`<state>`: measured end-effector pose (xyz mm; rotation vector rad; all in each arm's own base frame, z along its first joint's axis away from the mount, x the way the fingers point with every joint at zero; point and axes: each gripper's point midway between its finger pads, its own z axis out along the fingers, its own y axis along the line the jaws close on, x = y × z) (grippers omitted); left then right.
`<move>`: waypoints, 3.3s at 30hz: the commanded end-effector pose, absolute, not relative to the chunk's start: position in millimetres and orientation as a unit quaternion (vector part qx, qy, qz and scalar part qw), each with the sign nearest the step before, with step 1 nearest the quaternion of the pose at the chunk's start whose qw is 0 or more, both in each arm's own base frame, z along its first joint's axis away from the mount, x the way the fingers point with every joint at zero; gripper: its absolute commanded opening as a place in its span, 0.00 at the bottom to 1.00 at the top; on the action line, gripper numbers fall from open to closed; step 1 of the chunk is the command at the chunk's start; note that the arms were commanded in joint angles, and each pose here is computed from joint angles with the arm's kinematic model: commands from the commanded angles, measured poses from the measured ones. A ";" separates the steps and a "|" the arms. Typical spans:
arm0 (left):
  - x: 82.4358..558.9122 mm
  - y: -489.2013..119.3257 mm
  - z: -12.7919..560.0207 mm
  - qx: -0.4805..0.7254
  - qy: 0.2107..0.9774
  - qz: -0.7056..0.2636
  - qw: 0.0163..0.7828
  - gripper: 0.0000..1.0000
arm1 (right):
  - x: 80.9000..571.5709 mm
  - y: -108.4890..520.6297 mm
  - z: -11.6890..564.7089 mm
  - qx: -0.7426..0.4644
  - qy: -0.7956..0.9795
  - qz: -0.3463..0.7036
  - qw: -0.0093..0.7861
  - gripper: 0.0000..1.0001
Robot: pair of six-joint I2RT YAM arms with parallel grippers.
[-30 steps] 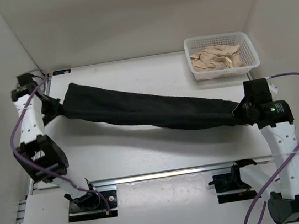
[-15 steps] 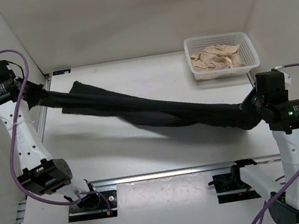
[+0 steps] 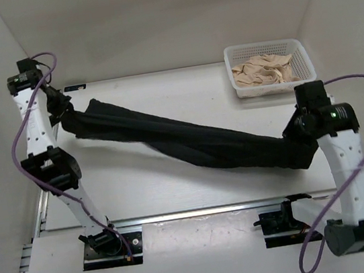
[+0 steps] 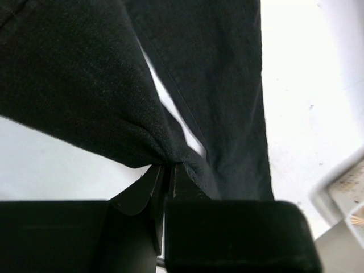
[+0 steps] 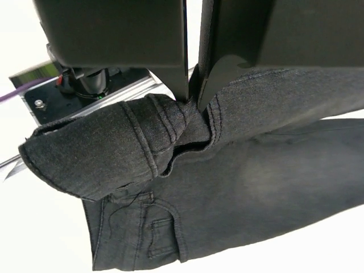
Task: Fold and stack the trousers
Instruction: Fold the trousers
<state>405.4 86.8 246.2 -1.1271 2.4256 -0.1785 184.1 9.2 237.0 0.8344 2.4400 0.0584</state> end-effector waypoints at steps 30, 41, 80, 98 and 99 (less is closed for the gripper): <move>516.5 125.3 198.8 -0.340 0.884 0.101 0.303 0.10 | 270.5 -6.7 125.5 0.255 0.958 -0.063 0.119 0.05; 550.0 82.1 273.0 -0.285 0.858 0.040 0.426 1.00 | 298.5 -22.8 151.2 0.297 0.930 -0.061 0.206 0.99; 509.7 125.4 28.6 -0.385 0.910 -0.036 0.151 0.12 | 230.9 6.3 23.8 0.464 0.867 0.117 0.135 0.28; 529.9 137.3 247.1 -0.370 0.846 -0.111 0.367 0.10 | 334.9 -80.0 183.1 0.425 0.854 0.062 0.293 0.00; 526.5 138.8 252.4 -0.375 0.842 -0.117 0.369 0.10 | 332.3 -80.8 184.2 0.427 0.855 0.057 0.290 0.00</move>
